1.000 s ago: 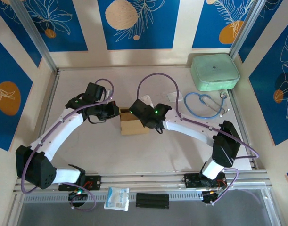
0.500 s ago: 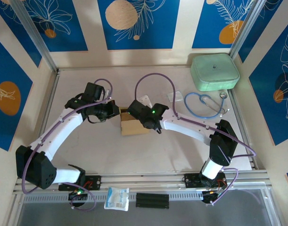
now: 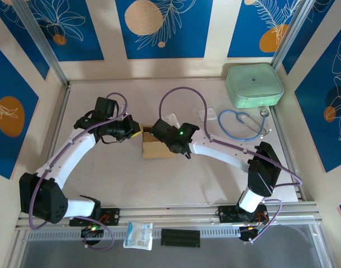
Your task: Fold the paper box
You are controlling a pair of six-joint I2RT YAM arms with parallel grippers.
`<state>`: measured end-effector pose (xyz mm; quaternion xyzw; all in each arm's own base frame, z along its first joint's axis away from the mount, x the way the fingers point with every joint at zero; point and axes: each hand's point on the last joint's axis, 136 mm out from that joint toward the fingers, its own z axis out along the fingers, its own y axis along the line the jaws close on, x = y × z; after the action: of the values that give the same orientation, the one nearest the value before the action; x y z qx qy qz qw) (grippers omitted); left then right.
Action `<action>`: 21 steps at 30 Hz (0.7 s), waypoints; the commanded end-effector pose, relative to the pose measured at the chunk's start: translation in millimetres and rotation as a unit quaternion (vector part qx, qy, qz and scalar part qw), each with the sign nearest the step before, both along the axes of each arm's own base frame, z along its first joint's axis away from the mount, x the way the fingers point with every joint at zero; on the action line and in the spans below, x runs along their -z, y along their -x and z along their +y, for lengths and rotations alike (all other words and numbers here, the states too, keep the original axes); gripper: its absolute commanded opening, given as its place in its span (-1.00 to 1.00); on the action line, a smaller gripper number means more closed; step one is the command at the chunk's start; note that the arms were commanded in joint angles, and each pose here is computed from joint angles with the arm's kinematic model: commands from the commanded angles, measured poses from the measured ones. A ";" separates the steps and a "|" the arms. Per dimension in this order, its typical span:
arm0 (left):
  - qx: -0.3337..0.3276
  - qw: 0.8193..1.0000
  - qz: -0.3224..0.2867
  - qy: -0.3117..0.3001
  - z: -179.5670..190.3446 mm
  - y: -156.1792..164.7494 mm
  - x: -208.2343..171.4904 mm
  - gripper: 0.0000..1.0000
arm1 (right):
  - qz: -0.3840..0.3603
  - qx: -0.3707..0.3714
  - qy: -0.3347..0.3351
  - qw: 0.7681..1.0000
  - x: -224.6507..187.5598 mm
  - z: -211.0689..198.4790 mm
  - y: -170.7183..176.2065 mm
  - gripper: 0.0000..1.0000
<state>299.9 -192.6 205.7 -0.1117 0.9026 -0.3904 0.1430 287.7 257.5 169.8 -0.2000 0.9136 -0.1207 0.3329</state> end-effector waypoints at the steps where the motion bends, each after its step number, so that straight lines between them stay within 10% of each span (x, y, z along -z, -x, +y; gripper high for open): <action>1: 0.003 0.999 -0.034 0.039 -2.5 -5.5 -24.1 -1.00 | 0.074 -0.020 0.058 0.995 38.5 -10.6 21.6 -0.98; 21: -0.019 0.997 -0.037 0.059 8.8 -18.2 -22.9 -1.00 | 0.074 -0.019 0.058 0.995 37.8 -10.6 21.4 -1.00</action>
<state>307.6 -184.2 204.8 -0.1312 0.8893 -0.4146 0.1416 288.4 260.2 169.5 -0.1999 0.9125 -0.1189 0.3364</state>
